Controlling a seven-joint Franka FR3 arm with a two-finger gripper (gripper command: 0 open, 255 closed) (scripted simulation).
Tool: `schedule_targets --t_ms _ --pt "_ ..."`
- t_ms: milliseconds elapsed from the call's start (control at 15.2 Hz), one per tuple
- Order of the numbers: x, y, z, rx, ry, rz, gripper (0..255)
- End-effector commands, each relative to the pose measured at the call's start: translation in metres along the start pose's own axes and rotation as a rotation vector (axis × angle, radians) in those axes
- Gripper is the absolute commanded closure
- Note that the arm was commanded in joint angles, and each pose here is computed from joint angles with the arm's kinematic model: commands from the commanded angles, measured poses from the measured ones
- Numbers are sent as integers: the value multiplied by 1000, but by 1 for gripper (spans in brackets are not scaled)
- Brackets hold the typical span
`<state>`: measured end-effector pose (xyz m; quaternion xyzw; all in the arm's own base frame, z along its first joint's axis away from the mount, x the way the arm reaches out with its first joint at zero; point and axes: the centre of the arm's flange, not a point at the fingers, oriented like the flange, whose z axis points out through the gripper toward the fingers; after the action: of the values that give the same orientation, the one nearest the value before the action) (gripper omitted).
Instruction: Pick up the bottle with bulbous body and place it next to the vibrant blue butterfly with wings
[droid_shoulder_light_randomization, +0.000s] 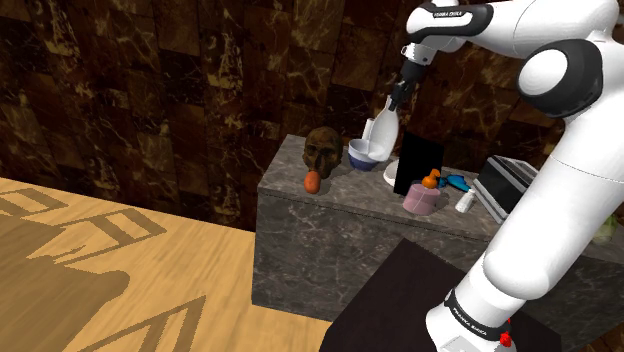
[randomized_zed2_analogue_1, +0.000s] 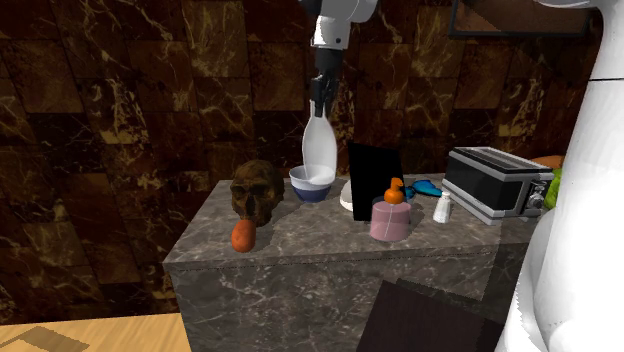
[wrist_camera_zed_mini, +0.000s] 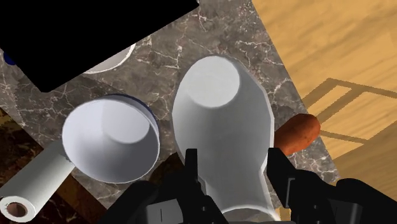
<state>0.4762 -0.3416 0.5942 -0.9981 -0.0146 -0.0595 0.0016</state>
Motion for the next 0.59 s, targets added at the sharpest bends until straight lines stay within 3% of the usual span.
schedule_targets --t_ms 0,528 --pt "2 1 -11 0 0 0 255" --pt "7 1 -53 0 0 0 255"
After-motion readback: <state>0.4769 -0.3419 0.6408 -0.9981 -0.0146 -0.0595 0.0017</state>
